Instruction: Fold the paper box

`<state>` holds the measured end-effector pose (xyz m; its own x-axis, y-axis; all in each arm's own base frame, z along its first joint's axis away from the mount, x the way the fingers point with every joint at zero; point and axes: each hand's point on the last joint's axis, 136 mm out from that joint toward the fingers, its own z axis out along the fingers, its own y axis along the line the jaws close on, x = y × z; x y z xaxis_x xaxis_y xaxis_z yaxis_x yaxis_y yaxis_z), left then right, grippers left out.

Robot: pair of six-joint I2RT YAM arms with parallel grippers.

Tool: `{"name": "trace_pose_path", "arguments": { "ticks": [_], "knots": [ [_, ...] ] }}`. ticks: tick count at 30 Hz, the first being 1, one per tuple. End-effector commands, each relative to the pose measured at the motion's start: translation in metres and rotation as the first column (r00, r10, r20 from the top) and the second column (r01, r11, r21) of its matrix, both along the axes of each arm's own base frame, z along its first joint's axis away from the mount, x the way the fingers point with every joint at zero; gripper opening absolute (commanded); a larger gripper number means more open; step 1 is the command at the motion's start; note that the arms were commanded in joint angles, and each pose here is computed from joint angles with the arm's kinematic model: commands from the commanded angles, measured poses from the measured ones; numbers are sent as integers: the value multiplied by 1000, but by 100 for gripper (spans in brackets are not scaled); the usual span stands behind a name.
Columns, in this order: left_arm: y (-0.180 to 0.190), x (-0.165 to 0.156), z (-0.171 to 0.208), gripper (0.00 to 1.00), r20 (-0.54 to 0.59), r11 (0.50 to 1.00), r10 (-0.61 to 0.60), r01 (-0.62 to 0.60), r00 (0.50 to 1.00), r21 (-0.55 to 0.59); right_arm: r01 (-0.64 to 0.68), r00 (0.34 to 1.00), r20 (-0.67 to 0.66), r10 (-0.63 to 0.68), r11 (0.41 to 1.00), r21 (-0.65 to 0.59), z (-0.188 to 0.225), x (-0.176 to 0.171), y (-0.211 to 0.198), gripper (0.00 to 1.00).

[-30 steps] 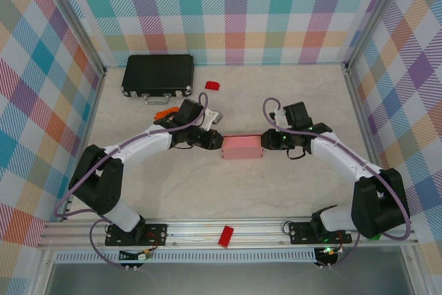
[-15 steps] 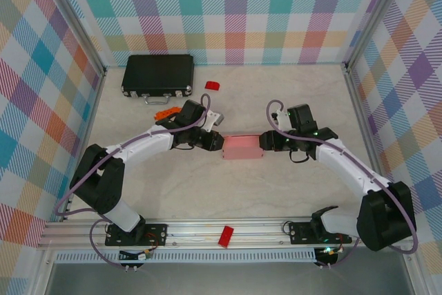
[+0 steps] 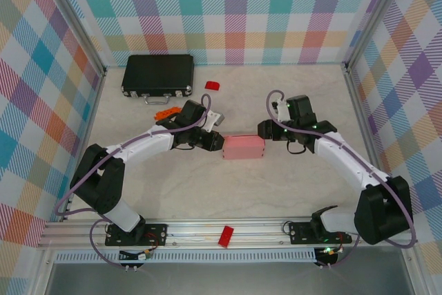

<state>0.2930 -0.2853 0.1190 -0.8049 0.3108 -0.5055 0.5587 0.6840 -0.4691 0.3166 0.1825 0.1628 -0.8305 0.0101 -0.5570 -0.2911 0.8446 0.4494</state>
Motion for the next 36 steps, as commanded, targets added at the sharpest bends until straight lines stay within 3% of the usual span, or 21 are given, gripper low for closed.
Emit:
{"name": "trace_pose_path", "arguments": {
  "ticks": [1,9,19,28,36],
  "knots": [
    [7,-12,-18,16,-58,998,-7,11,998,66,41,999,5,-41,999,-4,4,16,1,49],
    [7,-13,-18,16,-59,998,-8,12,998,64,-37,991,-130,35,999,-14,-32,-2,10,45],
    [3,-15,-11,18,-54,999,-20,22,998,30,-77,978,-195,67,996,-44,-65,-30,4,45],
    [0,-30,7,38,-17,996,-79,78,997,-49,-52,970,-239,33,996,-72,-83,-30,0,45],
    [0,-35,17,48,23,992,-97,98,995,-80,-44,971,-238,24,996,-79,-84,-29,-2,45]
  ]
}}
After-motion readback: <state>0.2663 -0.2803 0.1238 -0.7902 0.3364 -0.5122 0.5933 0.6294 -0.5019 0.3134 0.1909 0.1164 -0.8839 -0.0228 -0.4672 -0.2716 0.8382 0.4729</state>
